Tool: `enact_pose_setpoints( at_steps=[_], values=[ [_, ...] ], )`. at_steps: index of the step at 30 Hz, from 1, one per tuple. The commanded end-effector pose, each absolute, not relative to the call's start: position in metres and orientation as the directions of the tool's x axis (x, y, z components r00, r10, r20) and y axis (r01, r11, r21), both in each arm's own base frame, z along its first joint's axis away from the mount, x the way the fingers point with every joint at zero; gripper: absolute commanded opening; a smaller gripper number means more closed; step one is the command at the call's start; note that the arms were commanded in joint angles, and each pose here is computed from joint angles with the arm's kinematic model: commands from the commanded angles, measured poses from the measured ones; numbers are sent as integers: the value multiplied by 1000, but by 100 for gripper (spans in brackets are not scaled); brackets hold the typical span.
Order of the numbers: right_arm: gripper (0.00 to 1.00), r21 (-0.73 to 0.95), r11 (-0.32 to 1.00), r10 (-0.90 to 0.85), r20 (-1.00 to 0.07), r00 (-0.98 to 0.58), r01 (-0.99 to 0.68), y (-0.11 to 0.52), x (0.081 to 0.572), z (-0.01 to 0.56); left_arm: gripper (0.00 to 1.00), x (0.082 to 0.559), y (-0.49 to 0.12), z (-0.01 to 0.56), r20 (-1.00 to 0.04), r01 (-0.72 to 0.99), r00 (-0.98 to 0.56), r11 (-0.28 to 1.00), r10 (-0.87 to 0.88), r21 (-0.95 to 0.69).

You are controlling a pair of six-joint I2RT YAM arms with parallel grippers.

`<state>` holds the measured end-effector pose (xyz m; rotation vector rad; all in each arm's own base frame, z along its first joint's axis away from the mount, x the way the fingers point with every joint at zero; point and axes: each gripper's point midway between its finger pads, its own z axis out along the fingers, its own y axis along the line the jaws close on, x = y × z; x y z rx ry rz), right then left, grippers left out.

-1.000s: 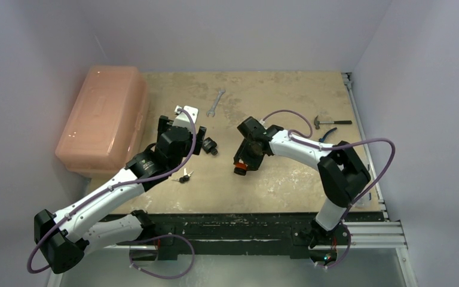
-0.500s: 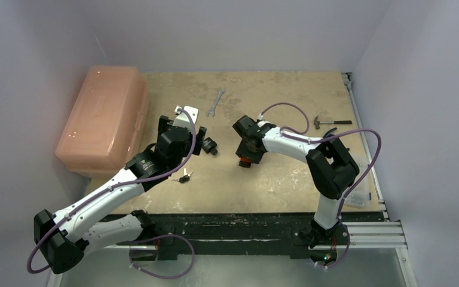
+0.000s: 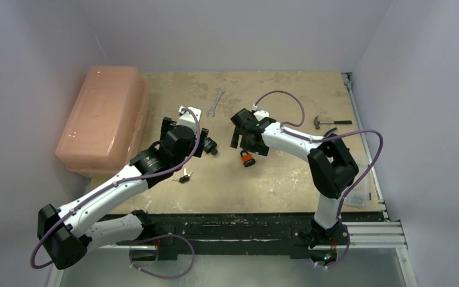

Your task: Unlock with the key

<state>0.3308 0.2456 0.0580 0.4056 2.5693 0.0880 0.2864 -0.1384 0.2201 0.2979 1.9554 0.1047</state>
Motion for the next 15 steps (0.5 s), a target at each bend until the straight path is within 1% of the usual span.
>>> enact_pose_setpoints(
  at_steps=[1, 3, 5, 11, 12, 13, 15],
  values=[
    [99, 151, 962, 271, -580, -768, 225, 232, 335, 104, 88, 282, -158, 213, -870, 188, -461, 977, 175, 97],
    [99, 155, 965, 263, -600, -756, 213, 224, 329, 116, 85, 274, -168, 198, -838, 216, -522, 975, 156, 47],
    [99, 150, 966, 256, -611, -749, 208, 215, 321, 123, 84, 267, -166, 183, -799, 199, -582, 979, 152, 41],
    [99, 205, 965, 260, -621, -740, 167, 204, 300, 136, 83, 256, -131, 148, -726, -2, -681, 991, 95, 132],
    [99, 220, 963, 260, -616, -744, 155, 206, 297, 137, 83, 254, -130, 141, -715, -21, -694, 991, 80, 132],
    [99, 249, 960, 258, -606, -752, 129, 208, 291, 139, 83, 249, -129, 121, -680, -53, -731, 989, 56, 139],
    [99, 267, 957, 256, -603, -756, 112, 208, 286, 141, 83, 246, -129, 104, -651, -63, -757, 986, 53, 154]
  ],
)
